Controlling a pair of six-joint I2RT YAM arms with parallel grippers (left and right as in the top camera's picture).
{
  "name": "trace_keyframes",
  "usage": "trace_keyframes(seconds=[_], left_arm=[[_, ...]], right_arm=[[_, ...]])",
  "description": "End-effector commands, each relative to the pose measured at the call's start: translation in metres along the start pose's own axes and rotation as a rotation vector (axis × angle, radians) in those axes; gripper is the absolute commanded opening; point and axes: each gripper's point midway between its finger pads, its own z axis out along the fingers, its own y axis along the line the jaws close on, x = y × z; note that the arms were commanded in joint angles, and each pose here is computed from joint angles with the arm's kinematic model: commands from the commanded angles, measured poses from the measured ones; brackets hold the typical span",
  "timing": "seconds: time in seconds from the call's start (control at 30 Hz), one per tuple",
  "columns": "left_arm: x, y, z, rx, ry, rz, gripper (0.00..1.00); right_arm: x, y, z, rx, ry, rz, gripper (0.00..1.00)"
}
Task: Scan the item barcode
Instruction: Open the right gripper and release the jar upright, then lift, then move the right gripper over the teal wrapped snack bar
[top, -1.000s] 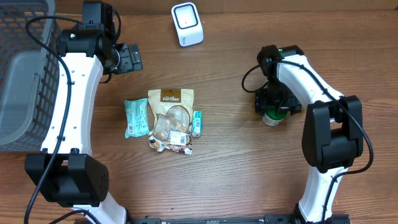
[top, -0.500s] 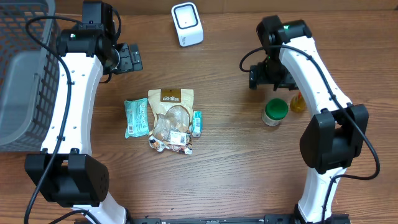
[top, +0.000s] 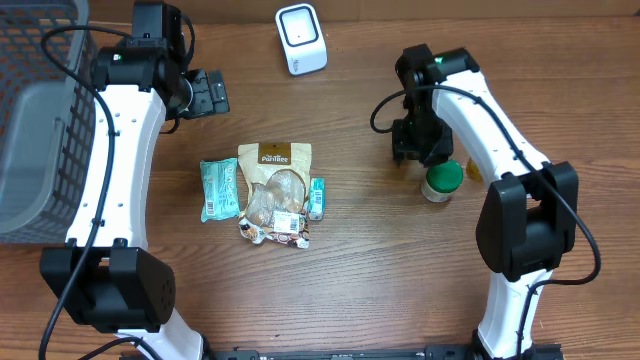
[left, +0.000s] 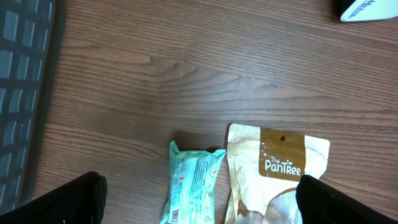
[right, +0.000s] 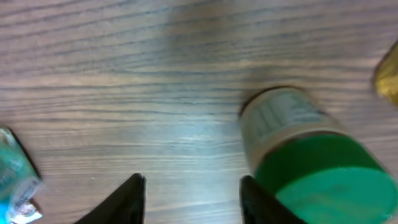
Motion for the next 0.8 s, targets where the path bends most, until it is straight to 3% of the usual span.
trace_keyframes(seconds=[0.0, 0.07, 0.1, 0.2, 0.5, 0.77], left_arm=[[-0.003, -0.003, -0.006, 0.009, -0.018, 0.001, 1.0], [-0.003, -0.003, -0.006, 0.009, -0.018, 0.001, 0.99], [-0.003, -0.003, -0.006, 0.009, -0.018, 0.001, 1.0], [-0.003, -0.003, -0.006, 0.009, -0.018, 0.001, 1.0], [-0.003, -0.003, -0.006, 0.009, -0.018, 0.001, 0.99], [-0.003, -0.003, -0.006, 0.009, -0.018, 0.001, 0.99]], right_arm=[[0.002, 0.007, 0.001, -0.049, -0.004, 0.001, 0.45], [0.001, 0.007, 0.004, -0.05, -0.008, -0.001, 0.37], [0.001, 0.007, 0.006, -0.046, -0.006, -0.001, 0.27], [0.003, 0.0, 0.011, -0.012, -0.003, 0.001, 0.11], [0.009, -0.047, 0.009, 0.239, -0.017, 0.142, 0.1], [0.01, -0.048, 0.009, 0.25, -0.015, 0.159, 0.15]])
